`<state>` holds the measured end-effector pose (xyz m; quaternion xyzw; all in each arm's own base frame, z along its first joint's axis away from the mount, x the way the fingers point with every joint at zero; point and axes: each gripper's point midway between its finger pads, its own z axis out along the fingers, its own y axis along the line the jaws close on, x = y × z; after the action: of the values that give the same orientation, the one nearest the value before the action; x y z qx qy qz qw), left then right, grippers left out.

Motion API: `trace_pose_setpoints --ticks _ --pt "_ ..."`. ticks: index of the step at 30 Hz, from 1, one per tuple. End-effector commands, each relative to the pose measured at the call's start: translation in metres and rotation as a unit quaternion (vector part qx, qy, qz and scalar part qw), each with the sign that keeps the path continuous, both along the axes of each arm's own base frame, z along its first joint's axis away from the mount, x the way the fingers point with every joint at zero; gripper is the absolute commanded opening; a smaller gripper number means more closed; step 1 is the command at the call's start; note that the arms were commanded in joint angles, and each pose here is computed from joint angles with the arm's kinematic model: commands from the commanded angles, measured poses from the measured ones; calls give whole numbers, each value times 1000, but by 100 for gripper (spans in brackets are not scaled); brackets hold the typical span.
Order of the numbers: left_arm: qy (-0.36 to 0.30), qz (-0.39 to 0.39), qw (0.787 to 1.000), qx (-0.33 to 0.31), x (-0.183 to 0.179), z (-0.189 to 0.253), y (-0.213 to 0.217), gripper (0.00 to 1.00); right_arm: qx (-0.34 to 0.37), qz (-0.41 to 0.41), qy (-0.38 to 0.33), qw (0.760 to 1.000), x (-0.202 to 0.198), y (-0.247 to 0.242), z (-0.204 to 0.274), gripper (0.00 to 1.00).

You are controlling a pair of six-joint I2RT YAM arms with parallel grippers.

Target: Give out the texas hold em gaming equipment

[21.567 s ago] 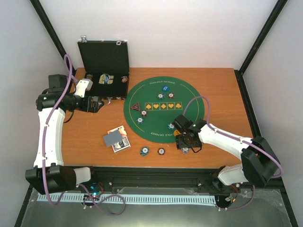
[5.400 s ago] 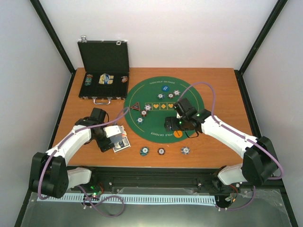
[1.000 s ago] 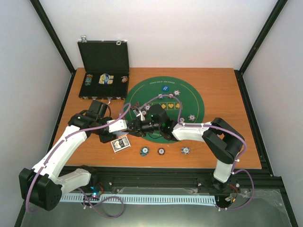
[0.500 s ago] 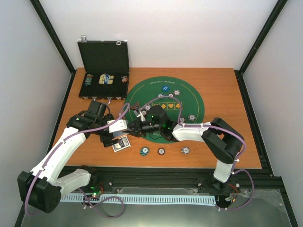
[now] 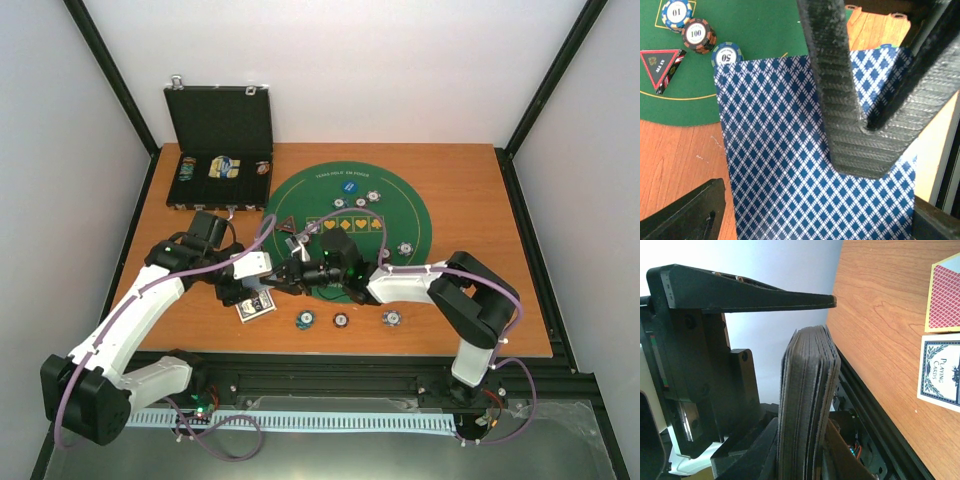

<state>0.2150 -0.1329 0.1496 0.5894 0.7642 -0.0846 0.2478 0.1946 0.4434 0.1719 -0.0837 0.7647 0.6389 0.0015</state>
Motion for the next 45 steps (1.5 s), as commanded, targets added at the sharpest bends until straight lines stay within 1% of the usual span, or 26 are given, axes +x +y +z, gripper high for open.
trace_pose_setpoints --ticks 1,5,10,13,17,23,28,30,31,33,36,39,41,45 --pt "-9 -29 999 -37 -6 13 -13 83 21 12 -13 1000 -11 -2 14 8" --pt "-9 -35 998 -50 -9 18 -17 87 22 20 -14 999 -16 -3 12 8" --pt "8 -63 996 -56 -20 24 -20 83 19 20 -15 1000 -21 -5 10 9" --pt "16 -78 995 -59 -29 24 -20 83 24 20 -17 999 -22 -5 13 9" --pt "11 -88 994 -59 -31 24 -21 84 28 25 -20 999 -25 -3 15 9" --pt "23 -90 993 -69 -33 19 -24 80 37 25 -16 999 -28 -5 17 9" --pt "34 -86 993 -76 -34 17 -26 74 52 20 -17 998 -32 -12 22 9" --pt "44 -86 992 -86 -39 19 -28 75 60 16 -16 998 -32 -14 26 9" --pt "49 -86 990 -96 -41 23 -30 78 63 16 -17 998 -32 -15 28 9" --pt "53 -80 989 -112 -44 27 -33 87 65 16 -18 998 -34 -16 31 9" --pt "54 -73 988 -127 -46 30 -36 94 70 14 -21 997 -37 -21 36 9" --pt "63 -72 988 -125 -46 29 -36 94 75 11 -26 997 -39 -26 43 9" --pt "66 -72 987 -125 -44 30 -37 91 68 9 -29 997 -39 -27 44 7" --pt "51 -80 985 -146 -41 44 -43 88 67 5 -27 997 -38 -28 46 6"
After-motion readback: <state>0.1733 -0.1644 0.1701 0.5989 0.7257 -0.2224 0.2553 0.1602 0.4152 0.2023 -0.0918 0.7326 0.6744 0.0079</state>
